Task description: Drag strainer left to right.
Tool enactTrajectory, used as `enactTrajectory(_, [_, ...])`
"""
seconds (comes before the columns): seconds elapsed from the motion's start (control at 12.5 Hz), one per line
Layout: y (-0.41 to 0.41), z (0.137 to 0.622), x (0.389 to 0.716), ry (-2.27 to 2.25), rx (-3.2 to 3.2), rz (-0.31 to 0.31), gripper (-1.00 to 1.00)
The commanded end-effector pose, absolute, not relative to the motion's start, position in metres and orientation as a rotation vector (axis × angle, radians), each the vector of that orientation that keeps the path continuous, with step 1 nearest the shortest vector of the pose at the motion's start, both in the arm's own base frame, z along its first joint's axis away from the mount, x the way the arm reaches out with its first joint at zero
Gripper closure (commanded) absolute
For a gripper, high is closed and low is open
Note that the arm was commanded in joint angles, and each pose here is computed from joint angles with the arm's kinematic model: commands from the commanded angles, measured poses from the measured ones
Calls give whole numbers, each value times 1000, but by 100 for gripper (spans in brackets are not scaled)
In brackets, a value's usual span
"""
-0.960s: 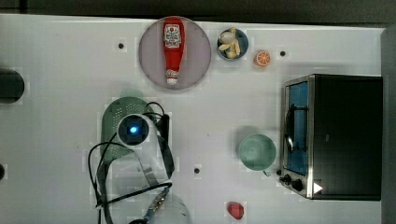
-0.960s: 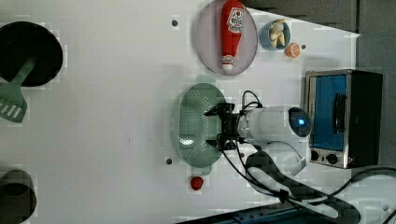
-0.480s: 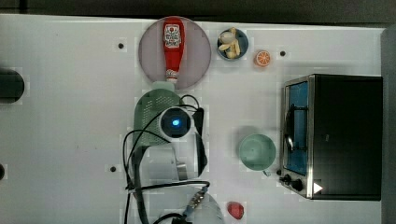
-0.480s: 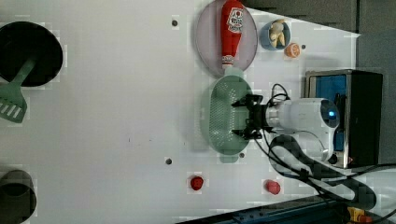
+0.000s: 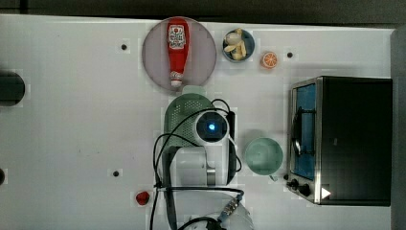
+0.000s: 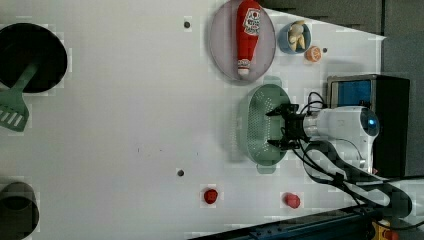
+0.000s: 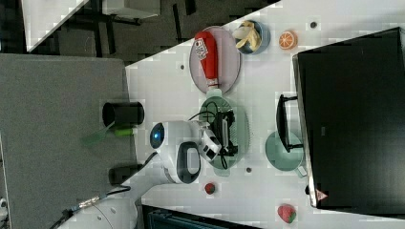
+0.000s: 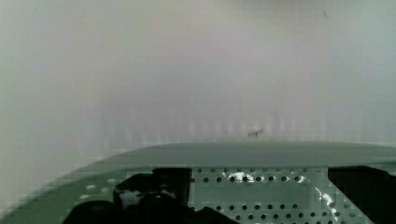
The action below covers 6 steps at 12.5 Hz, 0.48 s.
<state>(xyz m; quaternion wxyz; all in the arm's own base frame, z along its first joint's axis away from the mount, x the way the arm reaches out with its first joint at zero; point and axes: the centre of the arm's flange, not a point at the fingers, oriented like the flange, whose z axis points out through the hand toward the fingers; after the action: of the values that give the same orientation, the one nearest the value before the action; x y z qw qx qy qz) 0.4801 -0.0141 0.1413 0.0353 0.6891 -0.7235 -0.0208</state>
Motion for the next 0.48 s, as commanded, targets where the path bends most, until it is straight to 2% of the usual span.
enactTrajectory(0.08, [-36,155,488,-2193,2172,-26,-100])
enactTrajectory(0.48, [-83,156,482,-2175,2155,-1,-100])
